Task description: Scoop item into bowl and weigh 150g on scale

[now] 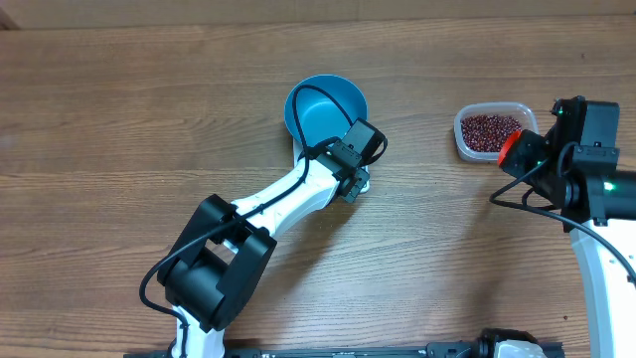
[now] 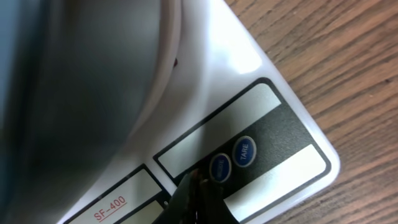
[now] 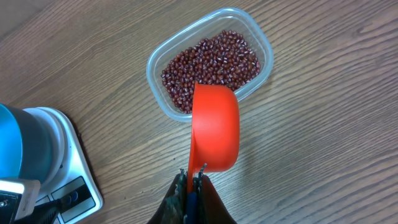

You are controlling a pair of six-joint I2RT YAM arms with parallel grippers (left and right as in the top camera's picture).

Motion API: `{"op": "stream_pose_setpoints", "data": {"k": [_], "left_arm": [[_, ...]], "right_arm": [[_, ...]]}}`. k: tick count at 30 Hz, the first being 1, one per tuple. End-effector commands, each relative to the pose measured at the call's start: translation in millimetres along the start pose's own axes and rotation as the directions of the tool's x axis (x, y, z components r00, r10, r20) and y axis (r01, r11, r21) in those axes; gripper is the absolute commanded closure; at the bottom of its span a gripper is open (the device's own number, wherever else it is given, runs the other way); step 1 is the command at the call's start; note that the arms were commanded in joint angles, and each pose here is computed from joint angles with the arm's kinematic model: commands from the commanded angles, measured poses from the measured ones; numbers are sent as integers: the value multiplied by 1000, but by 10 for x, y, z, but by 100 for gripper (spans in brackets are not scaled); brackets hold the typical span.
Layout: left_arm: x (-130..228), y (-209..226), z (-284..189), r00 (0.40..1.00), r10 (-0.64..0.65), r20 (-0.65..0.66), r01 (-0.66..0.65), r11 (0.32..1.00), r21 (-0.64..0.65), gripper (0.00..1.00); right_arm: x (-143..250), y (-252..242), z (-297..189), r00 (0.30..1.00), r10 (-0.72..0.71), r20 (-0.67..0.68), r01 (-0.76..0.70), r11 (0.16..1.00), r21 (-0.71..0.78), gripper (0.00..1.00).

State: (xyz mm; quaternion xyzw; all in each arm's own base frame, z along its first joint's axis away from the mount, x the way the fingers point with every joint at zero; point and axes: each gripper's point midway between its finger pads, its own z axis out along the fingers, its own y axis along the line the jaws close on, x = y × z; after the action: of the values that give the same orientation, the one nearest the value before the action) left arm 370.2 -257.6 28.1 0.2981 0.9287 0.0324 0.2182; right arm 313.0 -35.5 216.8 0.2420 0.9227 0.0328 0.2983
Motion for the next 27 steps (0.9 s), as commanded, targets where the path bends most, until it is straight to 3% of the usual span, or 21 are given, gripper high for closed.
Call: {"op": "stream_pose_setpoints", "data": {"k": [1,27], "left_arm": [[24,22,32,1000,2,-7,-2,1000,-24,96],[127,-19,163,999,-13,-46,12,1000,-18,96]], "right_arm": [[-141,57,-133,999,6,52,-5,1000,-26,96],[-137,56,-132,999,7,51,-5,1000,-26,96]]}}
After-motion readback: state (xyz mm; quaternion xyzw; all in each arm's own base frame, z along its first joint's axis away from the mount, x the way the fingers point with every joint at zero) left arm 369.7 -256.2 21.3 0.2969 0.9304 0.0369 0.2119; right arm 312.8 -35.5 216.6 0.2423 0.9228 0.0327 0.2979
